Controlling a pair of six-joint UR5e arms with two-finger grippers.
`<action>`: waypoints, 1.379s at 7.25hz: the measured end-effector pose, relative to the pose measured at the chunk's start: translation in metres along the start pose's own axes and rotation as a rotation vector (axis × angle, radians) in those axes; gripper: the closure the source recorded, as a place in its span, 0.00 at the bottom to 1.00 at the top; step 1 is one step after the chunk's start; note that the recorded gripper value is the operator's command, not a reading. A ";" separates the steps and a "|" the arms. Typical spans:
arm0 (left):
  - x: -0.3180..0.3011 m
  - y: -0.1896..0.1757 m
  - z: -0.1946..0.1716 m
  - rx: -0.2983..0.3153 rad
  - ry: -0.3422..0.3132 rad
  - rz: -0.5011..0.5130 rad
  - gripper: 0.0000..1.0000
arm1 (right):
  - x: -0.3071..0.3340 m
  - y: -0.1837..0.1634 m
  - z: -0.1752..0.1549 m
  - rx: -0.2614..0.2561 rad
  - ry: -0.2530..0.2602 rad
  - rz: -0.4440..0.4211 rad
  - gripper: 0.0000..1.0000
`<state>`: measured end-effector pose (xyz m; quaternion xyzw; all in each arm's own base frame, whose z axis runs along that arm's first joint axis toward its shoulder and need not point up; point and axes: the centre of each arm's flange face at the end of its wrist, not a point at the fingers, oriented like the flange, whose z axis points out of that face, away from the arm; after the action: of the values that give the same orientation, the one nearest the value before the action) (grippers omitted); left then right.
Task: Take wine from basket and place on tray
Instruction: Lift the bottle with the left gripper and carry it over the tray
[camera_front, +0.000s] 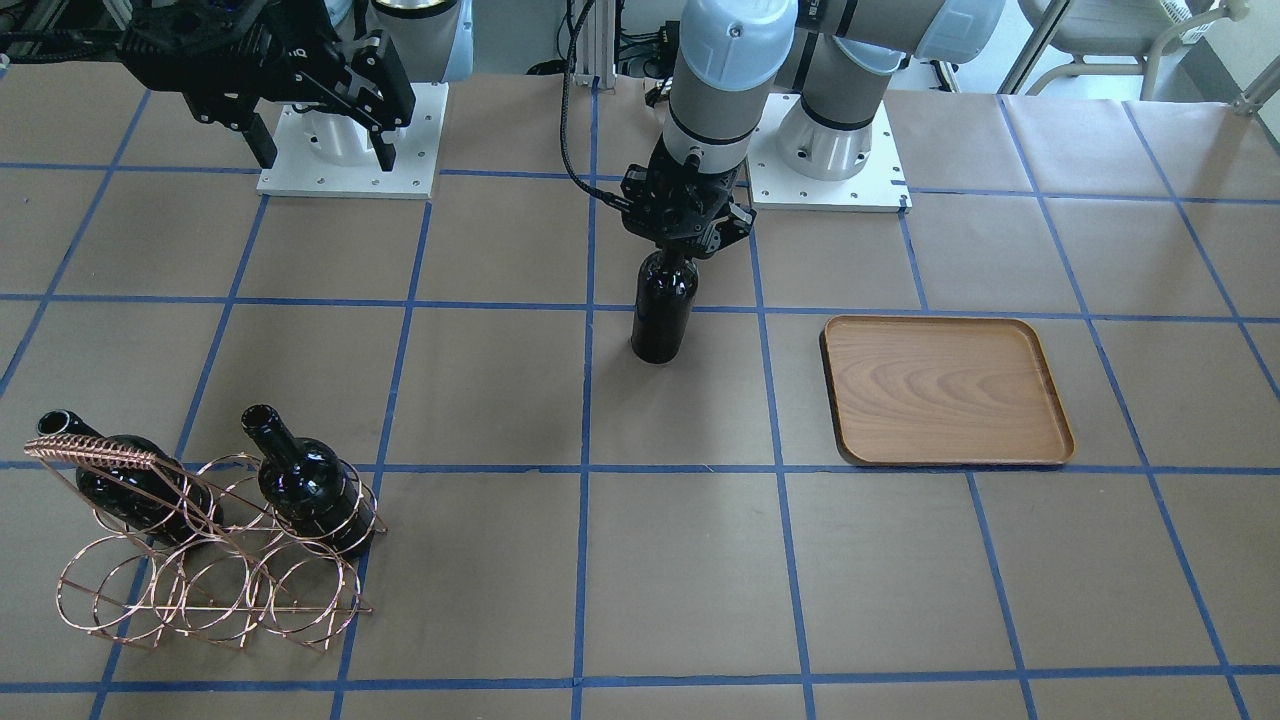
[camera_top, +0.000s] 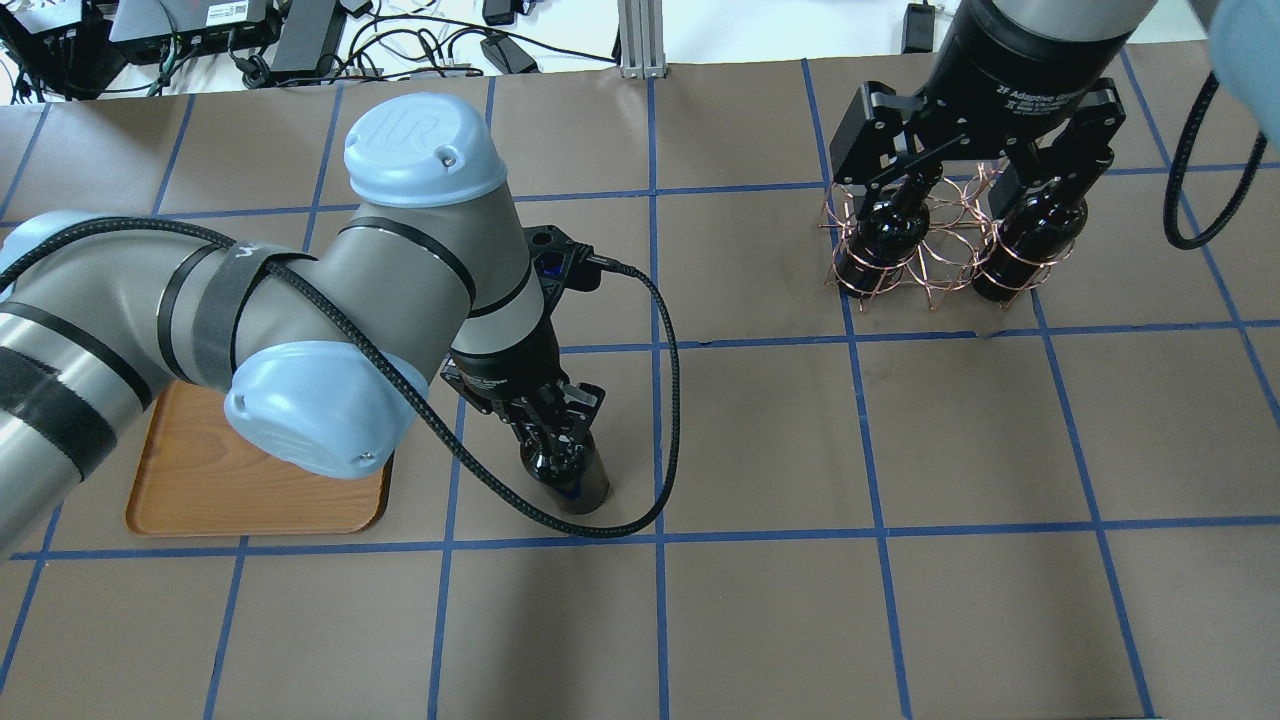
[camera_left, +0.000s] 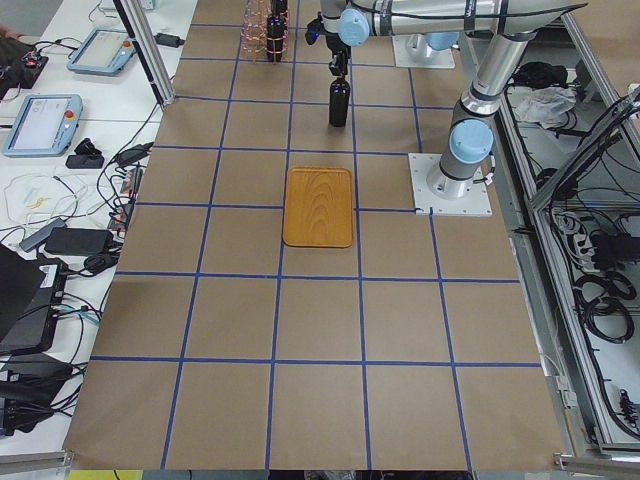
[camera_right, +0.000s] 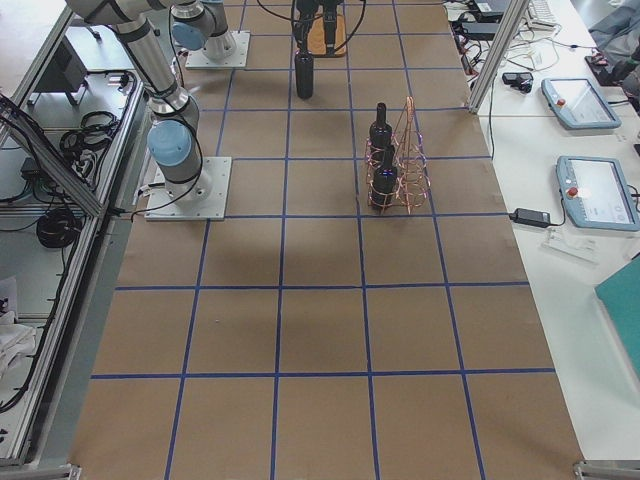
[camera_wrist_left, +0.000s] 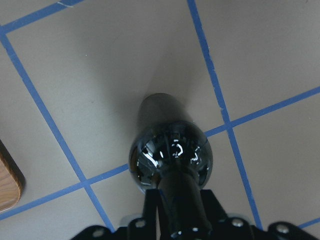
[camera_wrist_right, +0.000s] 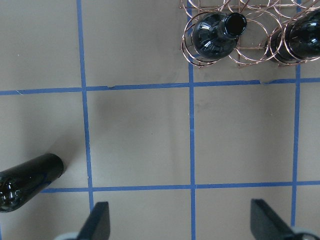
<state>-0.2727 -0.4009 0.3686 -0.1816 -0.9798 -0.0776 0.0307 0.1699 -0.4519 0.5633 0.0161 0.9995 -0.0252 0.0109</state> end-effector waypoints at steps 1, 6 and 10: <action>-0.001 -0.001 -0.009 0.009 -0.003 -0.001 1.00 | 0.005 -0.009 -0.004 -0.003 0.000 0.012 0.00; -0.144 0.003 -0.090 0.035 -0.117 -0.116 1.00 | 0.010 -0.034 -0.010 -0.021 0.002 0.021 0.00; -0.313 0.045 -0.086 0.018 -0.064 -0.196 1.00 | 0.008 -0.032 -0.008 -0.027 0.000 0.018 0.00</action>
<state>0.0383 -0.4835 0.4317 -0.0870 -0.9940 -0.0656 -0.0070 0.1602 -0.4829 0.5730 0.0248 0.9996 -0.0115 0.0111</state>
